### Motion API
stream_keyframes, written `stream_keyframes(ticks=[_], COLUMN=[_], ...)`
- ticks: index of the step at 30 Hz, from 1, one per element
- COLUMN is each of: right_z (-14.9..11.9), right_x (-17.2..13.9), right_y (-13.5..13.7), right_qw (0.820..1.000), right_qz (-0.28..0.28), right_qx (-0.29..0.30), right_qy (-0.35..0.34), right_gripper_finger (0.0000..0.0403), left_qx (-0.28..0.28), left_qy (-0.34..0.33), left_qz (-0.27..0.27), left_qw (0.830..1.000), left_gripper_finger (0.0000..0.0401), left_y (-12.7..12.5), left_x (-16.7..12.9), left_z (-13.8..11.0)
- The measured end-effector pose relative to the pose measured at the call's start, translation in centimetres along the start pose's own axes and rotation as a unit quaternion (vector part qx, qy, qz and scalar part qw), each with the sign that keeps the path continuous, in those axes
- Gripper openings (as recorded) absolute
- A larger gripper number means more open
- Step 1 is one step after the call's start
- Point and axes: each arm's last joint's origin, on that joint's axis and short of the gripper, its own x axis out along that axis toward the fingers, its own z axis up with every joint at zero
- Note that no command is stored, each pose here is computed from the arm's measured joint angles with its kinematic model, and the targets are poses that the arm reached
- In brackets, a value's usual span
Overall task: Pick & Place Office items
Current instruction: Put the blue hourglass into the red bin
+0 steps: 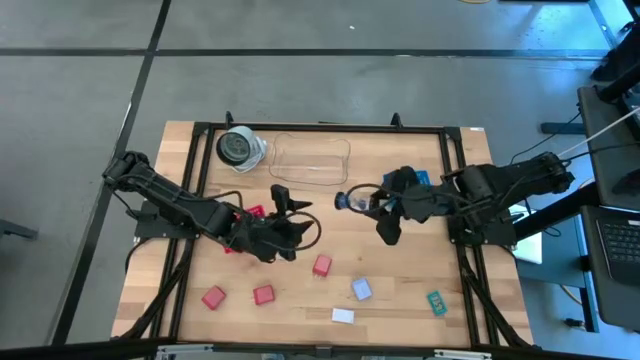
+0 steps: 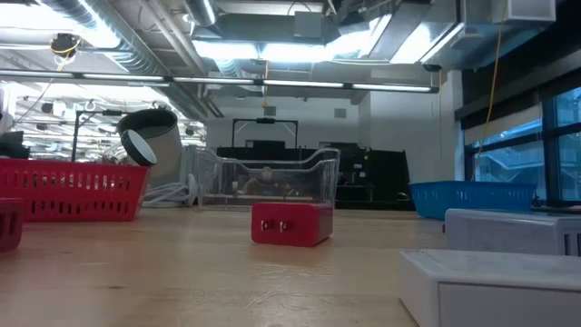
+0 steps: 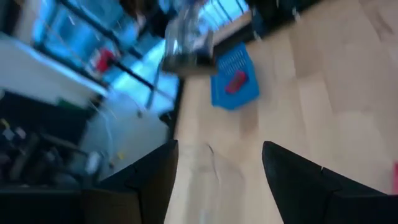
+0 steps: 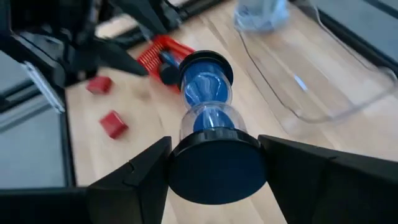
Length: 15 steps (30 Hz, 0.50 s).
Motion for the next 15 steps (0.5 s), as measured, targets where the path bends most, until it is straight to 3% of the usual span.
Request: stream_keyframes(ticks=[7,15], right_z=[0.3,1.1], right_x=[-0.1,-0.1], right_y=[0.2,0.9], right_qw=[1.000,0.997], right_qz=[0.010,0.043], right_qx=[-0.016,-0.024], right_qy=[-0.013,-0.051], right_gripper_finger=[0.0232,0.0216], left_qx=[0.051,0.047], left_qy=[-0.070,-0.111], left_qz=[0.028,0.033], left_qw=[0.996,0.992], left_gripper_finger=[0.0258,0.0291], left_y=[0.5,1.6], left_x=[-0.5,0.2], left_z=[2.0,2.7])
